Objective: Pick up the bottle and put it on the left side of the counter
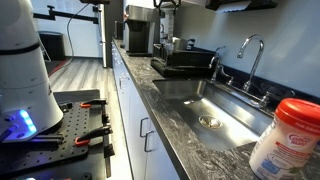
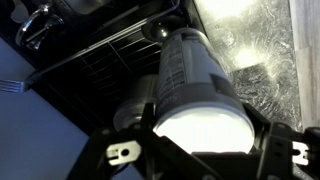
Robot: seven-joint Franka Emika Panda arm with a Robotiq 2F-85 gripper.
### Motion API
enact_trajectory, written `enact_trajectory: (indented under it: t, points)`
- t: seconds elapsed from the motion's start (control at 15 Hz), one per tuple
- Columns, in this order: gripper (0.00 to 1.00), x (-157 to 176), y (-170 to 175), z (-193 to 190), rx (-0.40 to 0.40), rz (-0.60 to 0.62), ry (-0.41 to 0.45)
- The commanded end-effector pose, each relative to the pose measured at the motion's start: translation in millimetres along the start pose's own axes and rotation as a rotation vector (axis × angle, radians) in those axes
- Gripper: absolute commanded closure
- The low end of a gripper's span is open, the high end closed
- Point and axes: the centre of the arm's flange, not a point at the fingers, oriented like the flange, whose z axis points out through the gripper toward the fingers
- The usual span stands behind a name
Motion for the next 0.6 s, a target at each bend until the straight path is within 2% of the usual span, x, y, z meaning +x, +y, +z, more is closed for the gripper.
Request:
enact_trajectory:
  t: [0.0,0.4,0.47,0.53]
  points:
    - [0.40,9,11,-4,-0.044,0.035,0.017]
    - [0.40,13,16,15,-0.097,0.060,0.020]
    - [0.15,4,12,12,-0.072,0.051,0.008]
    - [0.15,4,13,15,-0.074,0.051,0.008]
